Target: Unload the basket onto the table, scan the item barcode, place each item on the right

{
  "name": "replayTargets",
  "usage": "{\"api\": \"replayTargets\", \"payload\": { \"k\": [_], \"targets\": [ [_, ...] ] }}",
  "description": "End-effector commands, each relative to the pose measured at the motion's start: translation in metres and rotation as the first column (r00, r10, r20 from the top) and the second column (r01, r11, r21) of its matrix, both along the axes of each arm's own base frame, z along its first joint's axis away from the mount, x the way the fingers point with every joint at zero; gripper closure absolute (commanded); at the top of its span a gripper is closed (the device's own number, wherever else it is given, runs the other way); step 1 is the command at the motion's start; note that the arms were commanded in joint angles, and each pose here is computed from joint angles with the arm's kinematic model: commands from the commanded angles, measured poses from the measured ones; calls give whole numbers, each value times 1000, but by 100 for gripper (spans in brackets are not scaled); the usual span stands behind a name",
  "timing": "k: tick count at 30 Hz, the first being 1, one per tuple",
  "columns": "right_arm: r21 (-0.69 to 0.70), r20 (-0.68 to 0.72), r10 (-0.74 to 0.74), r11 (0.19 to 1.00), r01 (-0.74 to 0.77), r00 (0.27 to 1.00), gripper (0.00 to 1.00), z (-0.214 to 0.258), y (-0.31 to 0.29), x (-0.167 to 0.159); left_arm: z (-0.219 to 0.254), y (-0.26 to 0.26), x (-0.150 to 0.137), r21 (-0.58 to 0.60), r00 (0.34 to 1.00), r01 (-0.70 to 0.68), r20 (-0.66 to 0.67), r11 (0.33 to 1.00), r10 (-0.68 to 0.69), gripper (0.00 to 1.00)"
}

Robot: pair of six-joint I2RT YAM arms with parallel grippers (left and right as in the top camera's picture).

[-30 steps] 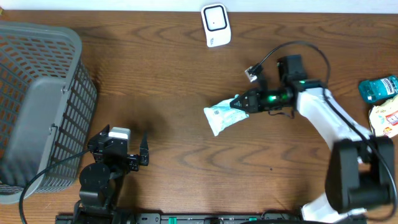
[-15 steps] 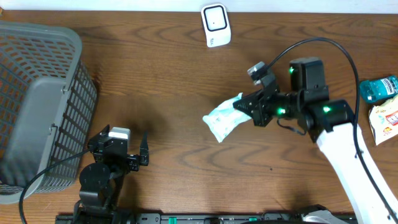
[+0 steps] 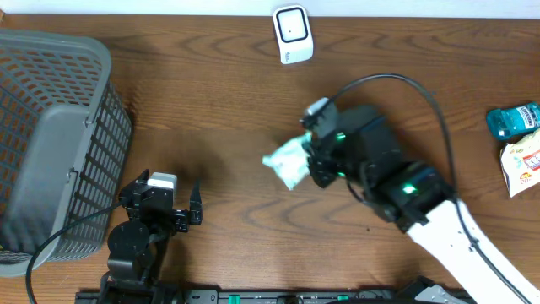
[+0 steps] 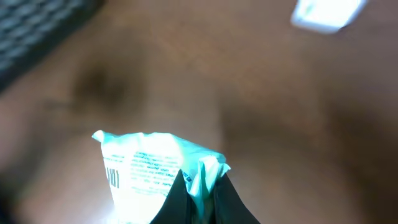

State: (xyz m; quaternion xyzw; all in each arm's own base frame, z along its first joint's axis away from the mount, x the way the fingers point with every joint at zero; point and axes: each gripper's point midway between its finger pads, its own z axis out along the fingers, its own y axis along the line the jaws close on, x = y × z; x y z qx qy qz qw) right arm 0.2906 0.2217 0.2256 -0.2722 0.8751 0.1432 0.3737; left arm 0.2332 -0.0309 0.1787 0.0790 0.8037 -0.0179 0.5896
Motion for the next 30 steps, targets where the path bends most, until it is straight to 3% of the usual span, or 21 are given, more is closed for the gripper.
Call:
{"api": "replayTargets", "payload": {
  "k": [1,8,12,17,20,30],
  "targets": [
    [-223,143,-149,958,178,978,99,-23,-25,35,0,0,0,-1,1000,0,2,1000,0,2],
    [-404,290,-2,906,125,957,99,-69,3,102,0,0,0,-1,1000,0,1,1000,0,2],
    [-471,474,72,863,184,878,99,-65,9,151,0,0,0,-1,1000,0,2,1000,0,2],
    [-483,671,152,832,273,726,99,-35,12,194,0,0,0,-1,1000,0,1,1000,0,2],
    [-499,714,176,807,316,678,99,-25,6,212,0,0,0,-1,1000,0,2,1000,0,2],
    [-478,763,169,798,367,624,99,-9,-1,289,0,0,0,-2,1000,0,2,1000,0,2]
  ]
}}
